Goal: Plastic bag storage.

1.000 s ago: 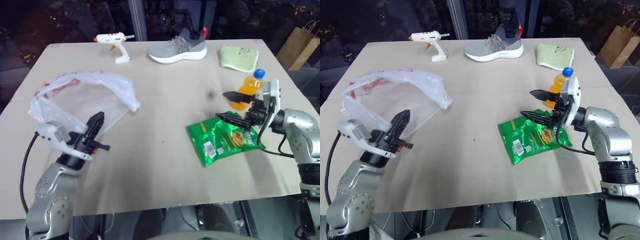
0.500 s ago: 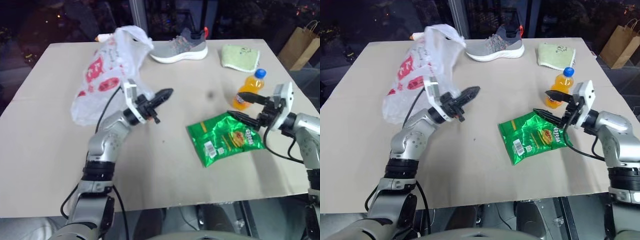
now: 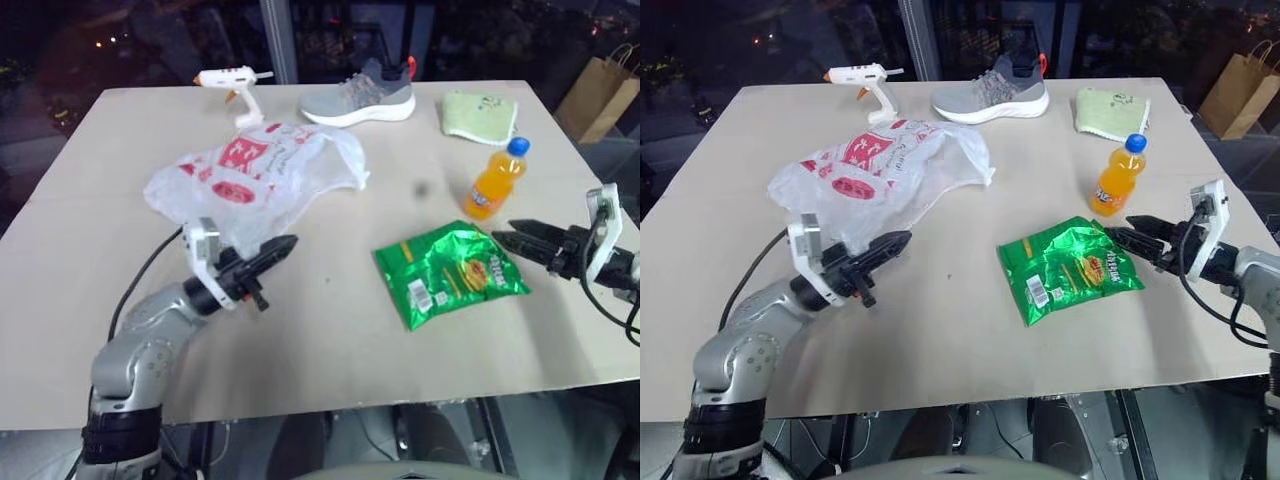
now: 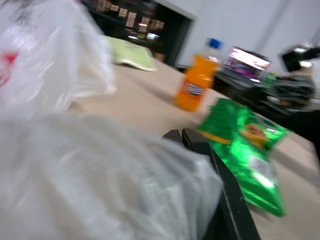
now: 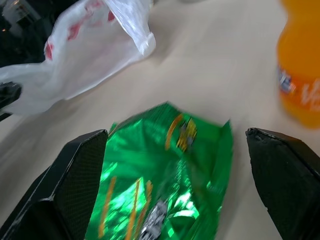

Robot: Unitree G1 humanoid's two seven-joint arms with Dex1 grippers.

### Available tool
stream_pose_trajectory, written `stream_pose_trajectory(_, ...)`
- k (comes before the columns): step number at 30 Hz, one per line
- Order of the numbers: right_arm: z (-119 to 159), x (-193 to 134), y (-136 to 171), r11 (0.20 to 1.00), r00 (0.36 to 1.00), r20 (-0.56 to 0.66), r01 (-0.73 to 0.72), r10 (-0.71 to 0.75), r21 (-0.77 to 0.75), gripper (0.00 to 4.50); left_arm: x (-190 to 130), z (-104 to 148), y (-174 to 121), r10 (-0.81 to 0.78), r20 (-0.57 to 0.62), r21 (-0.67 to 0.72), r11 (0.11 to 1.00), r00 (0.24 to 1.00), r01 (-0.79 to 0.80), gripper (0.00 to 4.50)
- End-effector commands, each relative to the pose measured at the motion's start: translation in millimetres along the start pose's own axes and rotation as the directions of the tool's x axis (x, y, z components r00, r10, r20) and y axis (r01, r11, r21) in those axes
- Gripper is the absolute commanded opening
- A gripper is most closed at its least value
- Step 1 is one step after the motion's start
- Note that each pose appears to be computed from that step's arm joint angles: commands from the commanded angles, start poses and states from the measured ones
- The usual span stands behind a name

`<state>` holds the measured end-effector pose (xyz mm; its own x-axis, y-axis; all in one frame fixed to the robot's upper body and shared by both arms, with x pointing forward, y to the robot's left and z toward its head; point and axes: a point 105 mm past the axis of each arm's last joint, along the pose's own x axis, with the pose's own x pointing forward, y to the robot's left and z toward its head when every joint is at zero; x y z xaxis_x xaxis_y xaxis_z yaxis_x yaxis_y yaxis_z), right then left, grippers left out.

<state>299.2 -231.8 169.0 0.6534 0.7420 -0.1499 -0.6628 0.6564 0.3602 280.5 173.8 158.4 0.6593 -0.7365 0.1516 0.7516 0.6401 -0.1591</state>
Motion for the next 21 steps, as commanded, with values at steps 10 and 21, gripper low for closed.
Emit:
stream_pose_trajectory(10, -29.3, 8.8, 5.3, 0.999, 0.985, -0.173, -0.017, 0.023, 0.032, 4.50, -28.5, -2.6, -11.2, 0.232, 0.003, 0.091, 0.969, 0.973, -0.231, 0.05)
stream_pose_trajectory(21, -30.8, 9.4, -2.2, 1.000, 0.984, -0.176, 0.002, -0.004, -0.007, 4.50, -45.1, 3.4, -8.7, 0.329, 0.063, 0.254, 0.908, 0.942, -0.334, 2.79)
